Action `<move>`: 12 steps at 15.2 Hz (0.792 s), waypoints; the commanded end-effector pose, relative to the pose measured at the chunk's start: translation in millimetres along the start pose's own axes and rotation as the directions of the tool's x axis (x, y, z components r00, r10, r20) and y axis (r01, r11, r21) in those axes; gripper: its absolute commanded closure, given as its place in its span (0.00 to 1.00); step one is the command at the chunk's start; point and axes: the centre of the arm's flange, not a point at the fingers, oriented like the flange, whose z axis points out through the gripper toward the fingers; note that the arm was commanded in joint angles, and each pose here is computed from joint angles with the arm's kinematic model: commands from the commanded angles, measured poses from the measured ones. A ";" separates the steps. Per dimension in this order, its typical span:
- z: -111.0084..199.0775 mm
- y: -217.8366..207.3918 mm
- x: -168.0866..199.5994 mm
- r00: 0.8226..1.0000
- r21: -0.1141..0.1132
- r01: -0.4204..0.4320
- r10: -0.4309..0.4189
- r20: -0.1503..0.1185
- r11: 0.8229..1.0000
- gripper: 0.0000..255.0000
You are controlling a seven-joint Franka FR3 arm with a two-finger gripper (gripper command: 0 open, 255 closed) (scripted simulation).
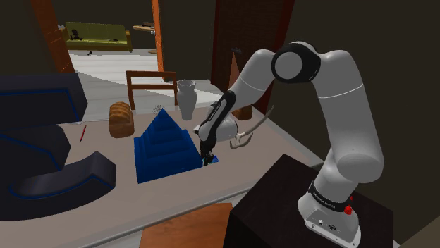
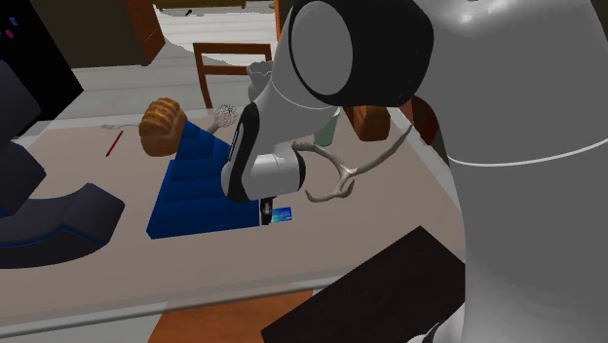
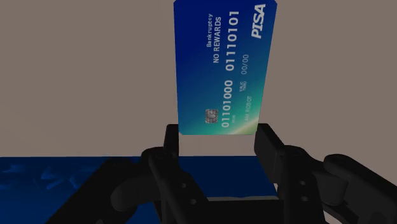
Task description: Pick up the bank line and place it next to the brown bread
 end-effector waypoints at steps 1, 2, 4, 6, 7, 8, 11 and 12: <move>0.8 0.6 -1.2 1.000 -0.001 -0.002 0.002 0.001 1.000 1.00; 1.8 0.5 -1.2 1.000 -0.001 -0.002 0.002 0.001 1.000 1.00; -8.6 0.8 0.3 1.000 -0.001 -0.002 0.002 0.001 1.000 1.00; -19.1 1.1 1.8 1.000 -0.001 -0.002 0.002 0.001 1.000 1.00; -24.3 1.2 2.6 1.000 -0.001 -0.002 0.002 0.001 1.000 1.00; -29.5 1.4 3.4 1.000 -0.001 -0.002 0.002 0.001 1.000 1.00; -45.2 1.8 5.7 1.000 -0.001 -0.002 0.002 0.001 1.000 1.00; -50.4 1.9 6.5 1.000 -0.001 -0.002 0.002 0.001 1.000 1.00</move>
